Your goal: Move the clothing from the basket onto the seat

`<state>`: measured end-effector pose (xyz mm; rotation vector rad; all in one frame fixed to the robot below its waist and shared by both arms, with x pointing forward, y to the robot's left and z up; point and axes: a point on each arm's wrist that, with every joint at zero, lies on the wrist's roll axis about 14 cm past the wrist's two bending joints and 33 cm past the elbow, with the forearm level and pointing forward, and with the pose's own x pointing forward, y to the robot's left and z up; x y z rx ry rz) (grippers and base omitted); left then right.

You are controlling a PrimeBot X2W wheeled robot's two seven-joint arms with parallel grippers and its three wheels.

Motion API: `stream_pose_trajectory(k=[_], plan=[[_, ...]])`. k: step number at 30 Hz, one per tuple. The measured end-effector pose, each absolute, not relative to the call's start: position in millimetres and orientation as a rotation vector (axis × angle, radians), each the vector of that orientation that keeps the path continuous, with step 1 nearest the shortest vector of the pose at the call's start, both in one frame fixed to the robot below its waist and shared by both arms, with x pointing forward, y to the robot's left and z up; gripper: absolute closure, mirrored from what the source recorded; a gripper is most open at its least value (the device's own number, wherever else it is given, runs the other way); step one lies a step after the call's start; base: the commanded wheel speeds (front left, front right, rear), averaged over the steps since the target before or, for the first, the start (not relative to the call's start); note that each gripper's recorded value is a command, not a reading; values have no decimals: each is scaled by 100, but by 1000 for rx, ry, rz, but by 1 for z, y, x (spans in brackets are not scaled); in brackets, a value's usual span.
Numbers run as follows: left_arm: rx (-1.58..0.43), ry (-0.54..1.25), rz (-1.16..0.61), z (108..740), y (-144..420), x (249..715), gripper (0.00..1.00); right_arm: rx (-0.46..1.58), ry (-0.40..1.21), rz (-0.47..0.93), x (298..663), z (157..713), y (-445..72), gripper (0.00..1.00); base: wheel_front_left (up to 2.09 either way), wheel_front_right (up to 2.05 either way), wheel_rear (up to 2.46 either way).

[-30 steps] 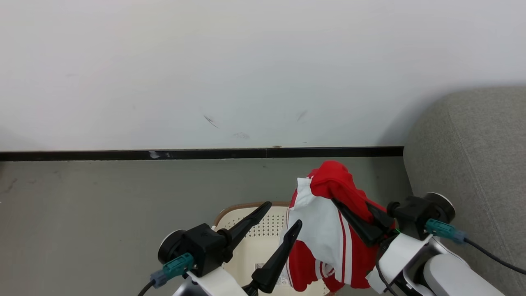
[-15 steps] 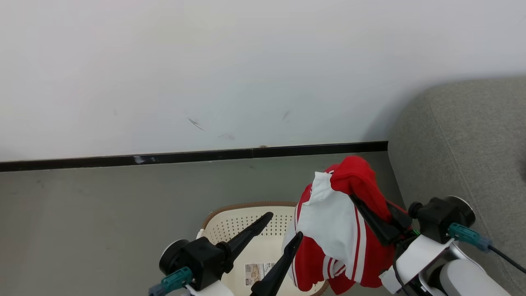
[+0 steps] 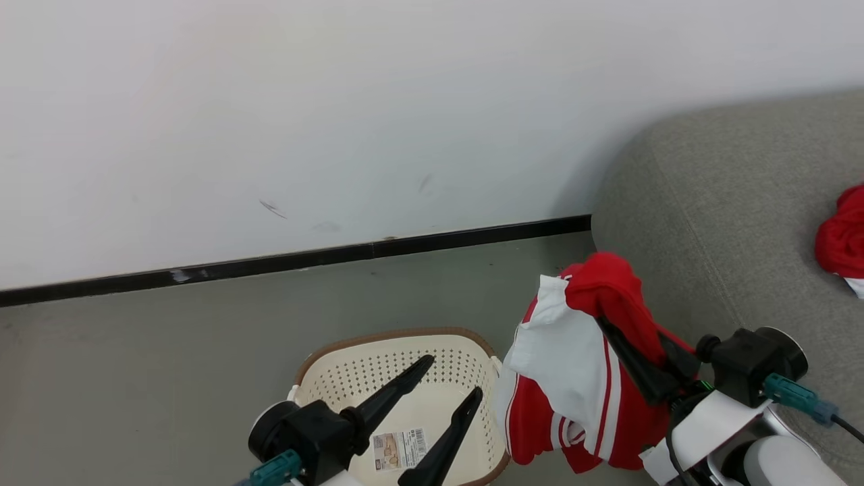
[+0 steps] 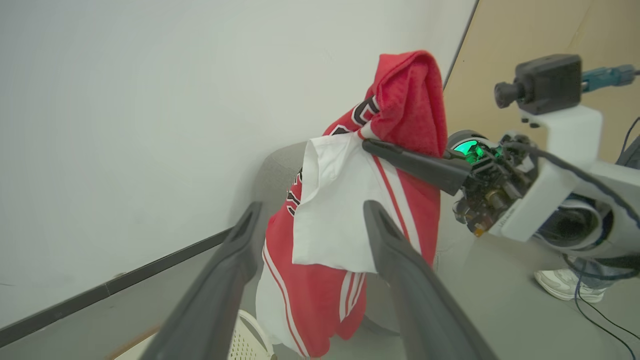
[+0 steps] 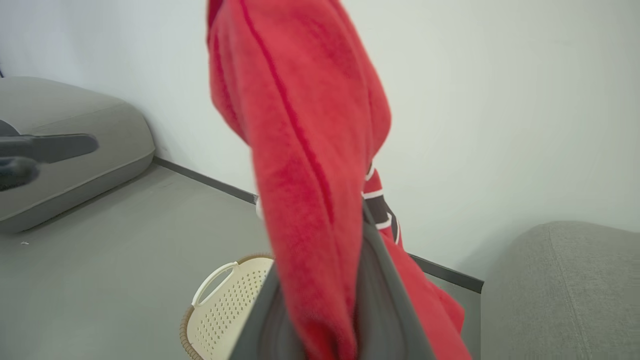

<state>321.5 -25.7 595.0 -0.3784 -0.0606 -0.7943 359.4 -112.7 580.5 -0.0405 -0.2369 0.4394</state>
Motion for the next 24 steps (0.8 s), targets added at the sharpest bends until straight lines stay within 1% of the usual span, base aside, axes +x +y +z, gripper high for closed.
stream_pose_trajectory(k=[12, 24], plan=[[-390, -26, -916, 588, -55, 316, 0, -59, -237, 283, 347, 585, -159, 100, 0, 0, 0], [-387, -5, -1001, 583, -77, 317, 0, -70, -223, 146, 327, 585, -196, 100, 0, 0, 0]])
